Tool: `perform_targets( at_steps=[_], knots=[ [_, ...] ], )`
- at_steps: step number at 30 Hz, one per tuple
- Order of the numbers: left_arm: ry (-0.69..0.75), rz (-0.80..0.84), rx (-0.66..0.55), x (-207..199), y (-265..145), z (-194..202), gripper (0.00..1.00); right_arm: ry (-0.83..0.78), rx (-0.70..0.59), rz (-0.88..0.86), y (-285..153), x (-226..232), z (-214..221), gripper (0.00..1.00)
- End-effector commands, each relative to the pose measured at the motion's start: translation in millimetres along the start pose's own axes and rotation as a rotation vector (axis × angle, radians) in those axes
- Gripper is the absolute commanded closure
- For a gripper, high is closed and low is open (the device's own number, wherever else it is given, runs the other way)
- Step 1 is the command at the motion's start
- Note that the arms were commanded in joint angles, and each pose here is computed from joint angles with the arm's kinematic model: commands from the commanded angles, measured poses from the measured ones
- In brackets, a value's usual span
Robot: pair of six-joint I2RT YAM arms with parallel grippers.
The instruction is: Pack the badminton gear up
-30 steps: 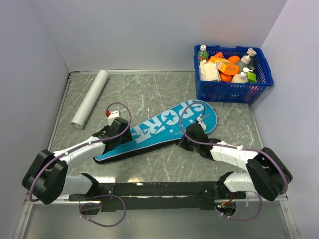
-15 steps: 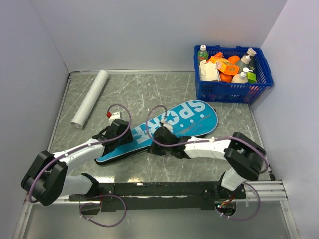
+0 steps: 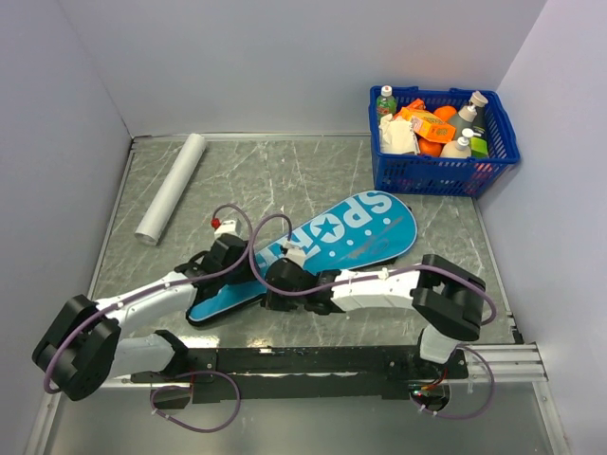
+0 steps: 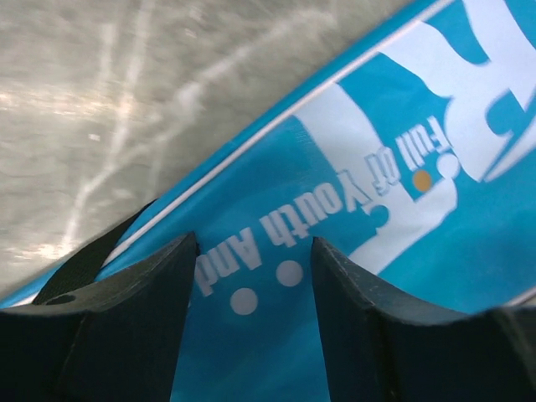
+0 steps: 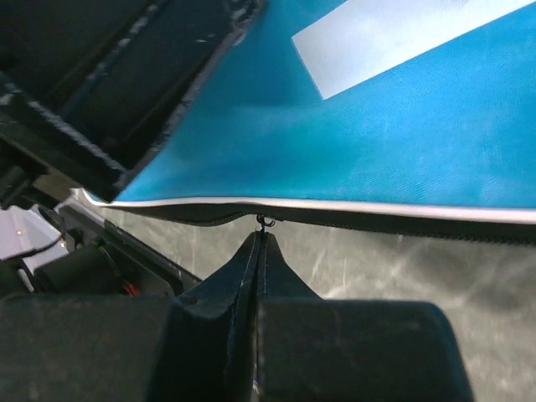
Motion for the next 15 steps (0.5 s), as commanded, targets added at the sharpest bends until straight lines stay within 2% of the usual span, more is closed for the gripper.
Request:
perform_targets(
  at_steps=[1, 10, 15],
  knots=[
    [0.076, 0.142, 0.079, -29.0, -9.3, 20.0, 0.40, 0.033, -0.101, -0.039, -30.4, 19.8, -3.4, 1.00],
    [0.174, 0.230, 0.103, -54.4, -20.7, 43.6, 0.43, 0.042, -0.120, 0.015, -54.6, 7.9, 28.7, 1.00],
    [0.159, 0.219, 0.052, -54.4, -36.2, 33.3, 0.42, 0.058, -0.162, 0.090, -58.3, -16.0, 27.5, 1.00]
  ],
)
Point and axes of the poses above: each gripper's point midway between its finger pads, its own y axis out along the fingers, its own x axis along the line the jaws close on, z = x × y, the point moved 4 cm from there along -y, back along the fingers, and after that the axes turned 1 degree about -y, right-handed, at the moved point
